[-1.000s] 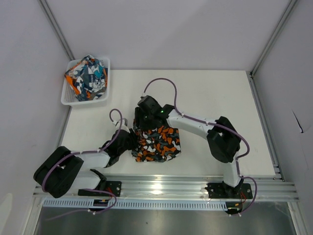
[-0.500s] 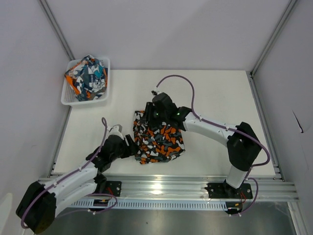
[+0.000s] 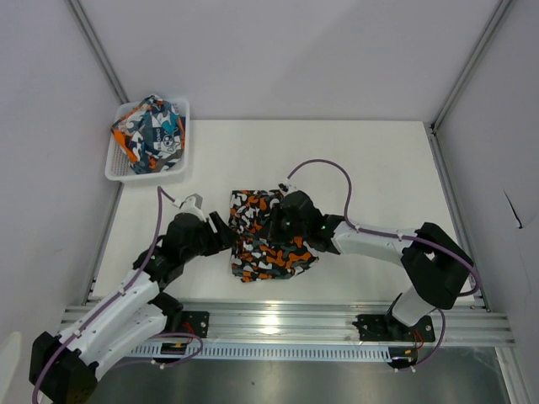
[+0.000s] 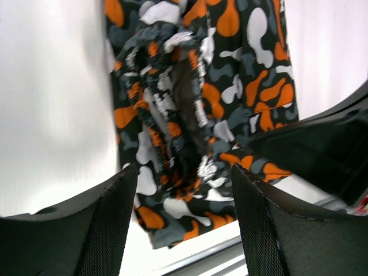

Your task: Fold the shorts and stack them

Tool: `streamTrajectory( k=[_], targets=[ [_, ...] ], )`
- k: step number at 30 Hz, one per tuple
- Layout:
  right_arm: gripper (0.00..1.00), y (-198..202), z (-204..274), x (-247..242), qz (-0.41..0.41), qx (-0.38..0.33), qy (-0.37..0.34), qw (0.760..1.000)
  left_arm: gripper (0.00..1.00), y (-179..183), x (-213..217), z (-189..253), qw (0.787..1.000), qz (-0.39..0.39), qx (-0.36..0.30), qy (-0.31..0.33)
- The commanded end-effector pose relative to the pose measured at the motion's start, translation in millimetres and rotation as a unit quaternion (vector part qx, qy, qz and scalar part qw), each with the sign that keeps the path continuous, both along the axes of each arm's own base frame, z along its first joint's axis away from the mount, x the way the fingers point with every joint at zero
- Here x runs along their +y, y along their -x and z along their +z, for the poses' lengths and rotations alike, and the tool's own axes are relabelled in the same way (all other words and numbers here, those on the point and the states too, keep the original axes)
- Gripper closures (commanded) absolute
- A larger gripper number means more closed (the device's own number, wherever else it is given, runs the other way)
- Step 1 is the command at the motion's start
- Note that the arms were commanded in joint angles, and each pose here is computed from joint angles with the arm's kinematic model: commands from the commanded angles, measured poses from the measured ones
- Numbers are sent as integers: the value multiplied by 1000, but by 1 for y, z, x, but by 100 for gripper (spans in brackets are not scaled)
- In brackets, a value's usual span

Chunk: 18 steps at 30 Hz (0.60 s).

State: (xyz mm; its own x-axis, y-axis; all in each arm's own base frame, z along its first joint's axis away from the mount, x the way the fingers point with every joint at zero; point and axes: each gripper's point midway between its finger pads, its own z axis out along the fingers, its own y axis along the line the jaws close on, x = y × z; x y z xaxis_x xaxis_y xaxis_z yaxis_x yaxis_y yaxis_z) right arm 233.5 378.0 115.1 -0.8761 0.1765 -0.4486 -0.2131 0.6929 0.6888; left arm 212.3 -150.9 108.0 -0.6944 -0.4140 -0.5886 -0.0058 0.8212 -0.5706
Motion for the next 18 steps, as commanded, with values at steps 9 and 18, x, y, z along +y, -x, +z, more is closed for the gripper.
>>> streamTrajectory(
  k=[9,18],
  targets=[
    [100,6,-51,64,57,11,-36,998,43,-43,-36,38,998,-47,-35,20],
    [100,8,-43,72,68,-4,-65,996,75,-61,-45,20,998,-49,-24,23]
  ],
)
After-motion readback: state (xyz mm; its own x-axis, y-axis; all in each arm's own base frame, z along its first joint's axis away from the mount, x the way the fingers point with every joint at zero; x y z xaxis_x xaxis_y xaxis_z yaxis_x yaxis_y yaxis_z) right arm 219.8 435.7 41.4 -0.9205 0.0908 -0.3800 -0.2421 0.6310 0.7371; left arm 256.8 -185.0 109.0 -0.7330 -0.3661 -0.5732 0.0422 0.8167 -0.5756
